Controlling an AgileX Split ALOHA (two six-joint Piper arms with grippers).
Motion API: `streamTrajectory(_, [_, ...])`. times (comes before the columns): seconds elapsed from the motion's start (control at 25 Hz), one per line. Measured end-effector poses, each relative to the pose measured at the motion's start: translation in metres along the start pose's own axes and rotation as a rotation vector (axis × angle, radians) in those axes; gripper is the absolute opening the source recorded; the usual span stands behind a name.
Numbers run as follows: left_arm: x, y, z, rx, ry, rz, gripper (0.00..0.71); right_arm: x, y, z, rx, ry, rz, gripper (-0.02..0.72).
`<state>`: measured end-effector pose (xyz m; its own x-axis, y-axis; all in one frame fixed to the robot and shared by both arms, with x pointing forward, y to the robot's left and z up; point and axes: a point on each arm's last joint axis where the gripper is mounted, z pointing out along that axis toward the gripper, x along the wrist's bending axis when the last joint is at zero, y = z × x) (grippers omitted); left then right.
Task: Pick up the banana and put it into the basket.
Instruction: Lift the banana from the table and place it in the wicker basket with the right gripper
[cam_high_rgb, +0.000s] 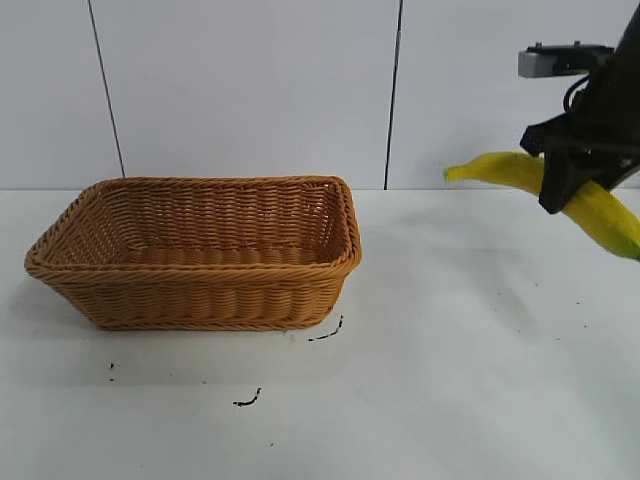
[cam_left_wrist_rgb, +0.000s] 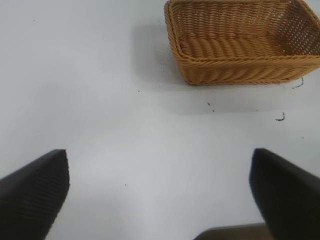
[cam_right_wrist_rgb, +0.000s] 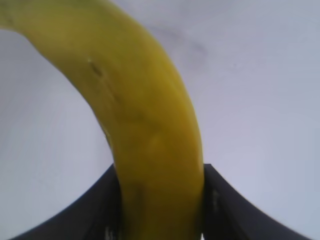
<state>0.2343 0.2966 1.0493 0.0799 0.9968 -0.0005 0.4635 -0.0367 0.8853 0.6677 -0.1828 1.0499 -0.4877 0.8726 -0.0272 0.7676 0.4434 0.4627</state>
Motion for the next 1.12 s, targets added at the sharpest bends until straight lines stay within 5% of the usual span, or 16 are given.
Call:
streamTrajectory(0.24, [0.000, 0.000, 0.000, 0.000, 0.000, 0.000, 0.695, 0.086, 0.052, 0.018, -0.095, 0.014, -0.262, 0.317])
streamTrajectory(0.52, [0.000, 0.000, 0.000, 0.000, 0.000, 0.000, 0.695, 0.165, 0.062, 0.060, -0.127, -0.016, -0.567, 0.317])
streamTrajectory(1.12, [0.000, 0.000, 0.000, 0.000, 0.000, 0.000, 0.695, 0.192, 0.049, 0.124, -0.134, 0.013, -0.639, 0.317])
